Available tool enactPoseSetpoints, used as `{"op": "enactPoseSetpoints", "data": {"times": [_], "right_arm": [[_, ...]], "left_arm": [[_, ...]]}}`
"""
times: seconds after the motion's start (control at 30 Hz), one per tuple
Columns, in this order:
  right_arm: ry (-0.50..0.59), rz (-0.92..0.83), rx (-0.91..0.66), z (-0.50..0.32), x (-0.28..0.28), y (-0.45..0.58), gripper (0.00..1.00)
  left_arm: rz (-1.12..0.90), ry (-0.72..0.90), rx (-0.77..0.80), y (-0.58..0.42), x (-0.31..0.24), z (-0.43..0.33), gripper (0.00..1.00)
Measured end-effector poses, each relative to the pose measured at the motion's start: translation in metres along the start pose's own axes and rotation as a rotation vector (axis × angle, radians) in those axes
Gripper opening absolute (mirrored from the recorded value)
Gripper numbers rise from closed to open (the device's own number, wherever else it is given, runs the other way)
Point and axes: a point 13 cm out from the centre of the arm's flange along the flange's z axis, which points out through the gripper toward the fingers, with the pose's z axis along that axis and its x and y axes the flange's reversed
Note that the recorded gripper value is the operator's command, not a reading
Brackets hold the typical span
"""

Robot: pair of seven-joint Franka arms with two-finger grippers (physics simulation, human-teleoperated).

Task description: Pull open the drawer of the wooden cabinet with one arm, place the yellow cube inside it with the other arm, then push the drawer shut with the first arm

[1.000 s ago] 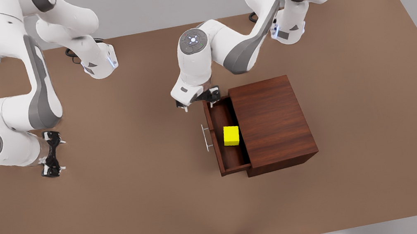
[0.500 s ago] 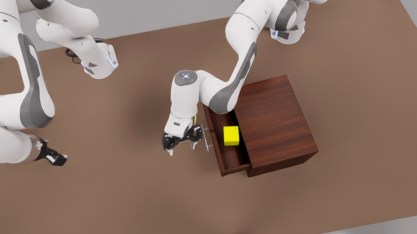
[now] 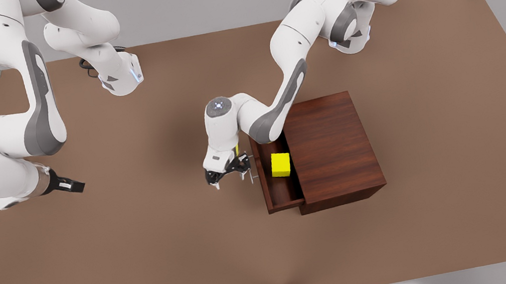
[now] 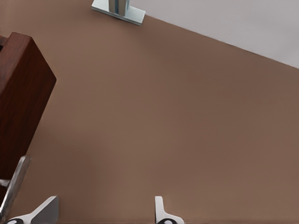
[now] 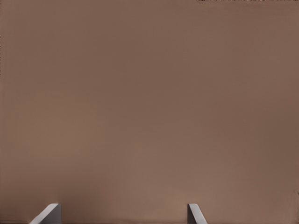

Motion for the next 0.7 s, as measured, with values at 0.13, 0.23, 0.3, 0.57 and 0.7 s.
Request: {"op": "enactPoseSetpoints", "data": {"times": [0.13, 0.23, 0.3, 0.57, 0.7], "right_arm": [[-0.002, -0.057, -0.001, -0.001, -0.001, 0.0, 1.0], [0.0, -0.091, 0.001, 0.0, -0.002, 0.0, 1.0], [0.0, -0.112, 0.001, 0.0, -0.002, 0.0, 1.0], [0.001, -0.173, 0.001, 0.0, -0.002, -0.001, 1.0], [0.001, -0.196, 0.001, 0.0, -0.002, 0.0, 1.0]], "left_arm": [[0.024, 0.015, -0.068, 0.017, 0.0, 0.003, 1.0], [0.047, 0.028, -0.122, 0.031, -0.001, 0.001, 1.0], [0.068, 0.032, -0.162, 0.041, -0.002, 0.001, 1.0], [0.131, 0.07, -0.259, 0.073, -0.012, 0.0, 1.0], [0.156, 0.104, -0.28, 0.085, -0.017, 0.001, 1.0]]}}
